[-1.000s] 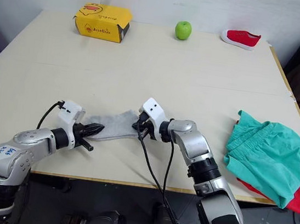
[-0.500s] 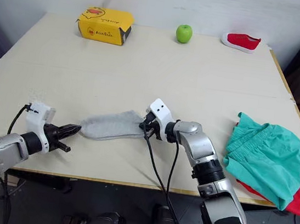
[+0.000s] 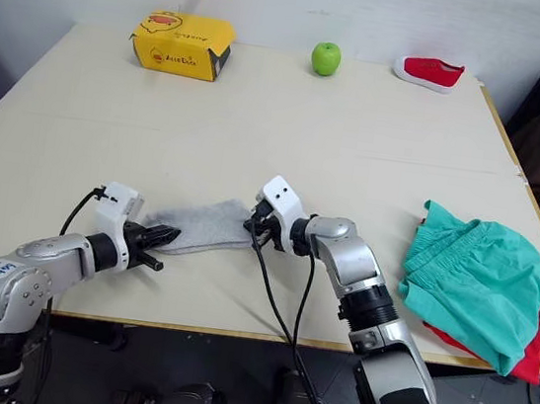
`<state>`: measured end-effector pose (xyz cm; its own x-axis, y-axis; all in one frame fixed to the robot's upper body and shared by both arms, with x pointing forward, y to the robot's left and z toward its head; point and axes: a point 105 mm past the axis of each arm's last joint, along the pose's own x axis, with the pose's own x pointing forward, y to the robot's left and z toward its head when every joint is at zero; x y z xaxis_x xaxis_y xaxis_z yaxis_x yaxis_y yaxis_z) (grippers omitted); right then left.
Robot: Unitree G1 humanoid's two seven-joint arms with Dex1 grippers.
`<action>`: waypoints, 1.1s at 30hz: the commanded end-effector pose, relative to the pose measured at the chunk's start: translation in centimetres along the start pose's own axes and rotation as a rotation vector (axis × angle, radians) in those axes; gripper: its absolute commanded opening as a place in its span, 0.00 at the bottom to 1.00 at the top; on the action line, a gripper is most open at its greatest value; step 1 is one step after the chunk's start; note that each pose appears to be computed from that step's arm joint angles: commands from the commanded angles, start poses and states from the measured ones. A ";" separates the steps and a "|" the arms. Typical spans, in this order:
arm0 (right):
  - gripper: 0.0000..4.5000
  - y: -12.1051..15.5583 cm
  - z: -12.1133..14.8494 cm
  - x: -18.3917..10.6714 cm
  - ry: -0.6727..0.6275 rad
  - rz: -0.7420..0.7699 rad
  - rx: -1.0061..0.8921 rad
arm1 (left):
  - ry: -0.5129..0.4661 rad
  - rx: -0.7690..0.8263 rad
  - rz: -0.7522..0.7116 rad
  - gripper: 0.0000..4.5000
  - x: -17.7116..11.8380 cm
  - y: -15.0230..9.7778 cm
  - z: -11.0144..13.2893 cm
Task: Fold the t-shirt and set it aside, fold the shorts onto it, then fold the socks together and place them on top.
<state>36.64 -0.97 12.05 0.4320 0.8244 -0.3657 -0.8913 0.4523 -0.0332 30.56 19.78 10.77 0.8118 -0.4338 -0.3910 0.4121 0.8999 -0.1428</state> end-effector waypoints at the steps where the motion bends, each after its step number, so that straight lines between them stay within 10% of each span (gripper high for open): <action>1: 0.00 0.3 0.9 0.1 -0.017 0.011 -0.029 | 0.016 -0.039 0.101 0.01 -2.2 2.4 -1.4; 6: 0.00 0.5 0.9 0.0 -0.023 0.021 -0.025 | -0.070 -0.145 0.086 0.19 -5.7 2.3 -1.3; 17: 0.00 0.7 1.0 0.2 -0.029 0.029 -0.023 | -0.167 -0.516 0.018 0.98 -6.6 0.5 -2.5; 33: 0.00 0.5 1.3 -0.1 -0.026 0.013 -0.026 | -0.115 -0.713 0.031 0.99 0.7 0.2 -1.5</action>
<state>36.43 -0.79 11.81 0.4190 0.8255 -0.3782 -0.8949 0.4460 -0.0181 30.47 20.45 11.29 0.9039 -0.3601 -0.2307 0.1096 0.7166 -0.6889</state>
